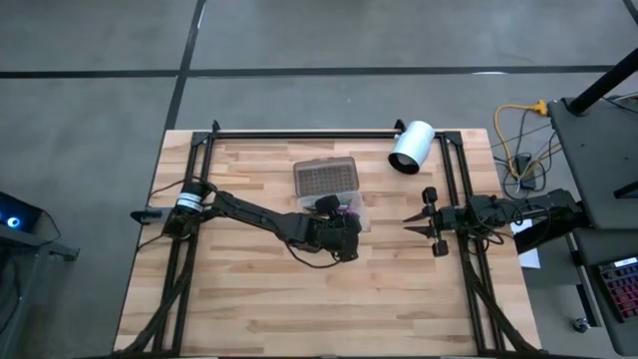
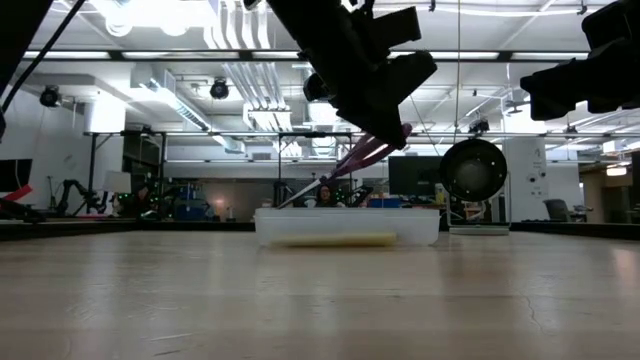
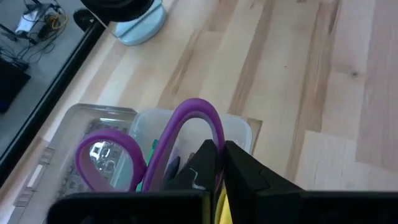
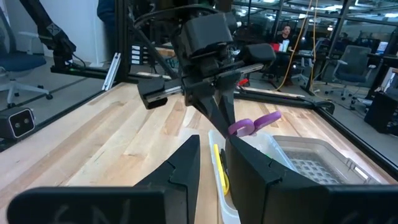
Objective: Pick & place school supplies into a supply box
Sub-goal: Put the purple scissors into the transparent supply box
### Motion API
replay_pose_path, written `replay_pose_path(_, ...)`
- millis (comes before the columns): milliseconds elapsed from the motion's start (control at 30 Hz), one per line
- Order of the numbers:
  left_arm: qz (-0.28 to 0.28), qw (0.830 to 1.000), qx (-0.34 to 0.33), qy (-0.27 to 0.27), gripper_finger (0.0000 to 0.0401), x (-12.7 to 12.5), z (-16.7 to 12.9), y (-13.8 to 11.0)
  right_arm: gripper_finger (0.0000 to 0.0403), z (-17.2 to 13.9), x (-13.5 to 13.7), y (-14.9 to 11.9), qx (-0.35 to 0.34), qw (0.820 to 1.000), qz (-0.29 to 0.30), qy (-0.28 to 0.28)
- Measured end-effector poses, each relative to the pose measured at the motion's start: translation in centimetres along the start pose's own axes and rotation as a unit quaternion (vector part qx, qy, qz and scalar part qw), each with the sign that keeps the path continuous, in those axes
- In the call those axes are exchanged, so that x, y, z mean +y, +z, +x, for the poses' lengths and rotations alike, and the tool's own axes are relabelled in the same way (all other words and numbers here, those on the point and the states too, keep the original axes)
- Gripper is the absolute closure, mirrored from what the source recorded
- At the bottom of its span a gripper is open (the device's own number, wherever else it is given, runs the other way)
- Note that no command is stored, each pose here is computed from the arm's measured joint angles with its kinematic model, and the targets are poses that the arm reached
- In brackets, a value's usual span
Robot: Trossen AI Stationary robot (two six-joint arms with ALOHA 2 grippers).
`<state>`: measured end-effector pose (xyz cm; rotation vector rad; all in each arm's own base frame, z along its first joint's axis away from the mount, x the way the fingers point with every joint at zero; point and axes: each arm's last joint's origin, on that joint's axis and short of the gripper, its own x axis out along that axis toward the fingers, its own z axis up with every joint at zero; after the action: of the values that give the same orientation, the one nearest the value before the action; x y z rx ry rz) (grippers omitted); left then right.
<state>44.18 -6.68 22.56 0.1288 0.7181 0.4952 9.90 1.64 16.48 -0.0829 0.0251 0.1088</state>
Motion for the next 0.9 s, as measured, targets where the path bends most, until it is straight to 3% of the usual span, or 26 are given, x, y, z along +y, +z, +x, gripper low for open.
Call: replay_pose_path(900,0.002,0.999,0.045,-0.014,0.0397,0.9,2.4,-1.9,0.0335,0.0,0.0,0.0,0.0,1.0,0.0,0.0)
